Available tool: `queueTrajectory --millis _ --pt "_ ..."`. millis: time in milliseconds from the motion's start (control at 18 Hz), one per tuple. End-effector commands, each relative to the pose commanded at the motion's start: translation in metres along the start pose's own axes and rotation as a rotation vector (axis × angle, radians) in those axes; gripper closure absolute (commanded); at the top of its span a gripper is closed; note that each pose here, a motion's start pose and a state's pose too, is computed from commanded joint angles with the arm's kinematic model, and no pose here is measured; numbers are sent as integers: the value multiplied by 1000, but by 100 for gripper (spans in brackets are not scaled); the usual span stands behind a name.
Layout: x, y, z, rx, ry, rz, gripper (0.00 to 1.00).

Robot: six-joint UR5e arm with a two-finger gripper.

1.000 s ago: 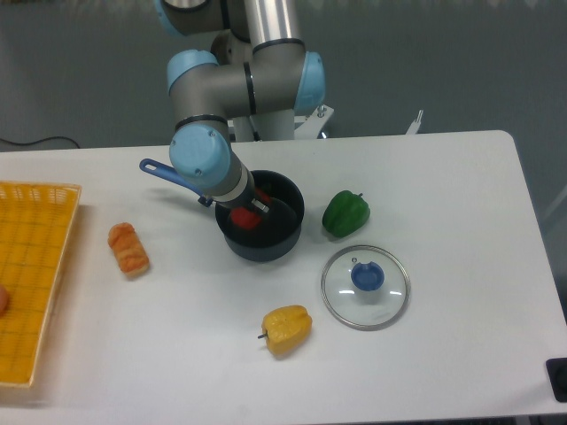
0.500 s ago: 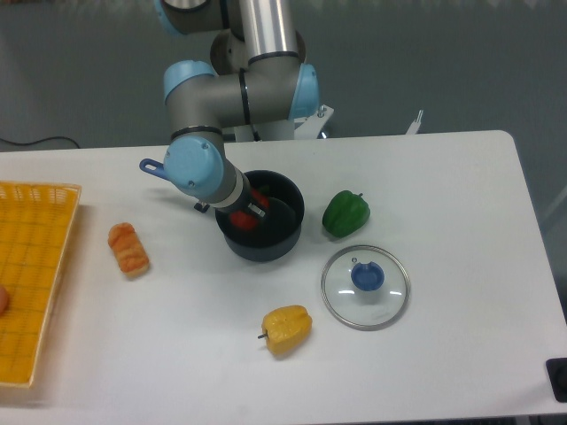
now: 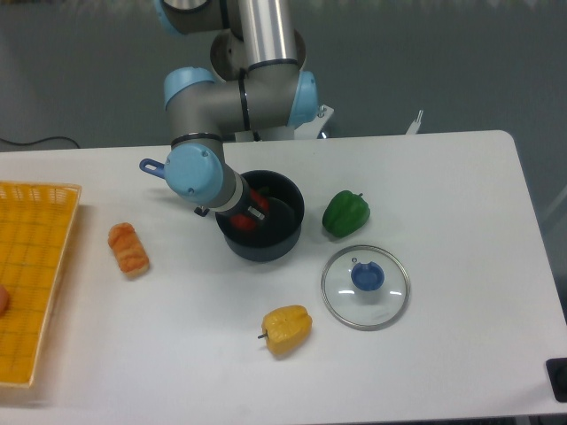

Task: Place the red pepper in the pot
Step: 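Open the gripper to release the pepper inside the pot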

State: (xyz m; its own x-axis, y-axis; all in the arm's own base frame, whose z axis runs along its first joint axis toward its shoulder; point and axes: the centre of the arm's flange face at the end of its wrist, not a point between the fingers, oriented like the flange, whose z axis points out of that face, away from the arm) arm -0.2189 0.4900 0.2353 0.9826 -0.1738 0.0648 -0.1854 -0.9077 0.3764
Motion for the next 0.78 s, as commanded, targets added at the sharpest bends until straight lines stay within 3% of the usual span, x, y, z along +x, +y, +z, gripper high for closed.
queueTrajectory --millis 778 --pt "-1 -3 6 -11 6 4 36"
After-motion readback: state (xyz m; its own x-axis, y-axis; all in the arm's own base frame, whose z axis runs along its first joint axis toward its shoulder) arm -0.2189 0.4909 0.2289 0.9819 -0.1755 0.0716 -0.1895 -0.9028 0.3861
